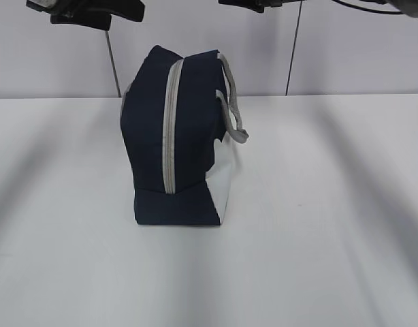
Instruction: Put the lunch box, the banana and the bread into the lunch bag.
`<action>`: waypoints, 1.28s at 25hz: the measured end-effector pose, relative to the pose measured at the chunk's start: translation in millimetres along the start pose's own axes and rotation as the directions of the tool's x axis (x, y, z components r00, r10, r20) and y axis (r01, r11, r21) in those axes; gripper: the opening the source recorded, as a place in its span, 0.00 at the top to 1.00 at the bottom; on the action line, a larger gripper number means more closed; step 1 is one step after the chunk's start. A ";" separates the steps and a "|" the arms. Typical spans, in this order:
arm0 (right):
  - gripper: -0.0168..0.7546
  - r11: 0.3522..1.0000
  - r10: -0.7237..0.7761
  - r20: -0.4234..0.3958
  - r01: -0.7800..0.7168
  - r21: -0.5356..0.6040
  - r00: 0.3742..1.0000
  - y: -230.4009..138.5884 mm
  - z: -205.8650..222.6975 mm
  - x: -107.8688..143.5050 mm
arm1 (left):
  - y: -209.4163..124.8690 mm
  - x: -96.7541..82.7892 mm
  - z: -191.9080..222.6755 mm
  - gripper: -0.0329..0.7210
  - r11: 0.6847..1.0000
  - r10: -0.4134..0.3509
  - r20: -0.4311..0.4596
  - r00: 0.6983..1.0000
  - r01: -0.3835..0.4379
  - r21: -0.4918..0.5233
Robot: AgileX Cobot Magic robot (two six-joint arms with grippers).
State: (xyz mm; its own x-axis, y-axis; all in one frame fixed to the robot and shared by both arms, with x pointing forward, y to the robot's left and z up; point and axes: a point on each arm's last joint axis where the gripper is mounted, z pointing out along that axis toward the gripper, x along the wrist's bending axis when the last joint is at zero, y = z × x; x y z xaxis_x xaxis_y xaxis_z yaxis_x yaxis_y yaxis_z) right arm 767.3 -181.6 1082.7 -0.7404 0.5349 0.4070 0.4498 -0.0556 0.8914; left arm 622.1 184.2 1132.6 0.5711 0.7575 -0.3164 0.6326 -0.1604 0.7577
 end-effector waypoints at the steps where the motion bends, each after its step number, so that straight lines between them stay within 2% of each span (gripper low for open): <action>1: 0.43 1.000 0.006 0.001 -0.006 0.008 1.000 2.7 -5.1 7.3 | -1.8 -1.0 -3.3 0.24 1.000 -0.003 -0.011 1.000 0.003 0.027; 7: 0.43 0.996 0.055 0.042 -0.058 0.063 0.998 -5.3 -34.2 41.9 | -15.3 -7.7 -24.5 0.24 0.977 -0.035 -0.074 0.997 0.050 0.206; 13: 0.43 1.000 0.015 0.228 -0.017 0.007 0.974 -12.3 -76.5 81.2 | -25.6 -14.3 -40.8 0.29 0.940 -0.062 -0.107 0.992 0.094 0.328; 19: 0.43 0.999 -0.033 0.414 0.038 -0.005 0.910 -45.0 -115.4 116.0 | -48.0 -23.5 -58.5 0.33 0.924 -0.079 -0.142 0.987 0.126 0.361; 23: 0.43 0.998 -0.051 0.481 0.055 0.006 0.875 -72.3 -137.5 142.9 | -79.9 -36.2 -77.2 0.33 0.925 -0.093 -0.159 0.983 0.144 0.351; 27: 0.43 0.996 -0.083 0.505 0.087 0.015 0.859 -97.4 -152.3 173.8 | -112.9 -53.6 -103.8 0.33 0.941 -0.087 -0.174 0.981 0.139 0.310; 32: 0.43 0.993 -0.116 0.472 0.109 0.042 0.874 -127.2 -162.7 205.0 | -154.5 -81.6 -146.9 0.34 0.968 -0.045 -0.186 0.982 0.089 0.236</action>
State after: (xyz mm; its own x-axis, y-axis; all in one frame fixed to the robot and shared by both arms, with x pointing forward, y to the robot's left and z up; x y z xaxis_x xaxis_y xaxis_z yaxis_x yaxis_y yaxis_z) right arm 477.1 -202.0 1085.2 -0.4639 0.8717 0.1579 0.3870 0.0391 0.9213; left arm 400.9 240.1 1125.2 0.4347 0.8683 -0.2389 0.7865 -0.2369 0.5703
